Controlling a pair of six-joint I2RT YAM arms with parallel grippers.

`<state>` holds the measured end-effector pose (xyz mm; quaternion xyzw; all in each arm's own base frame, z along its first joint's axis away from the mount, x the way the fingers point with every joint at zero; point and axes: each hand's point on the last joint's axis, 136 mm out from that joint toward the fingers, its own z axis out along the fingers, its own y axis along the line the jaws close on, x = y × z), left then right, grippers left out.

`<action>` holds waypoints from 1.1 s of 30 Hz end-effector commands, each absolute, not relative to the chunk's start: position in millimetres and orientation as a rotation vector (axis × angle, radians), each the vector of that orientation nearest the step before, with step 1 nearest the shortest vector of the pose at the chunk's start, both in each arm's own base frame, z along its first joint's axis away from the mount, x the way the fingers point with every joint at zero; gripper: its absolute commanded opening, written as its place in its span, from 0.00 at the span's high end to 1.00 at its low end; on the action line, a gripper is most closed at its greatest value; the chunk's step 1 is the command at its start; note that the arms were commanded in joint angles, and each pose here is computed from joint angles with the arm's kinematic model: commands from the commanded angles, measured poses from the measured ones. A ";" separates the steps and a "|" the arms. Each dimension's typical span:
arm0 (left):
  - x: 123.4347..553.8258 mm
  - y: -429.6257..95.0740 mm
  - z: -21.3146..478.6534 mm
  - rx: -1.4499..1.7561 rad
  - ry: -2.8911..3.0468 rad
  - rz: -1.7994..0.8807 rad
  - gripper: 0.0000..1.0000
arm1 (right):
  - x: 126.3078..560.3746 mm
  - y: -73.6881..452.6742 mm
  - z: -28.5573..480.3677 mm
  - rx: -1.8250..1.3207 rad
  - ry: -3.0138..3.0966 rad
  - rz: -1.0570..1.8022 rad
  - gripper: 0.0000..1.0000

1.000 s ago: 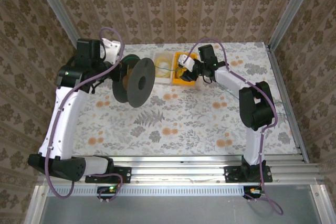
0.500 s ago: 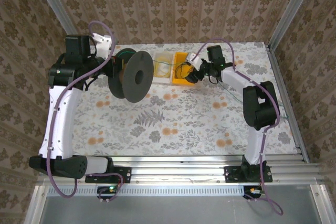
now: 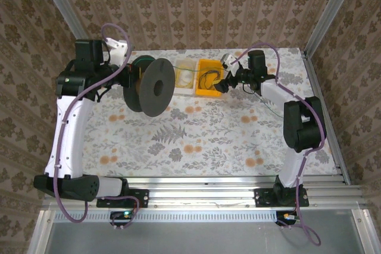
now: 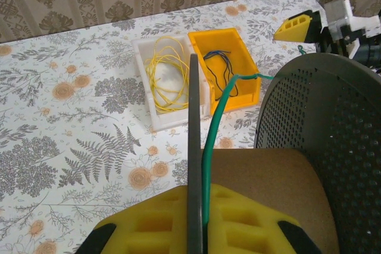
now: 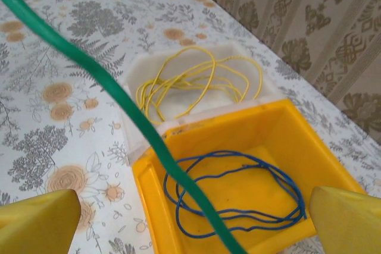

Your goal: Wrap the cables

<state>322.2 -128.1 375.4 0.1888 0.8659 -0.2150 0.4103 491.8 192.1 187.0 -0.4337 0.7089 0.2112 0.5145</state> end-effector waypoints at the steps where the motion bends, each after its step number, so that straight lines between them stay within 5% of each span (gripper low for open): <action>1: 325.8 -130.8 393.1 0.481 2.105 -0.569 1.00 | 494.6 184.7 212.6 -0.995 1.689 0.479 0.00; 12: 323.5 -131.0 405.2 0.483 2.077 -0.569 1.00 | 505.4 164.2 195.3 -0.976 1.853 0.384 0.04; 22: 318.9 -129.4 423.3 0.475 2.033 -0.599 1.00 | 505.4 149.4 176.6 -0.983 1.923 0.392 0.61; 25: 320.3 -126.5 429.4 0.455 2.014 -0.627 1.00 | 503.2 149.8 174.0 -0.986 1.934 0.403 1.00; 33: 326.7 -131.3 463.6 0.421 1.884 -0.841 1.00 | 498.6 149.3 173.0 -0.943 1.961 0.430 1.00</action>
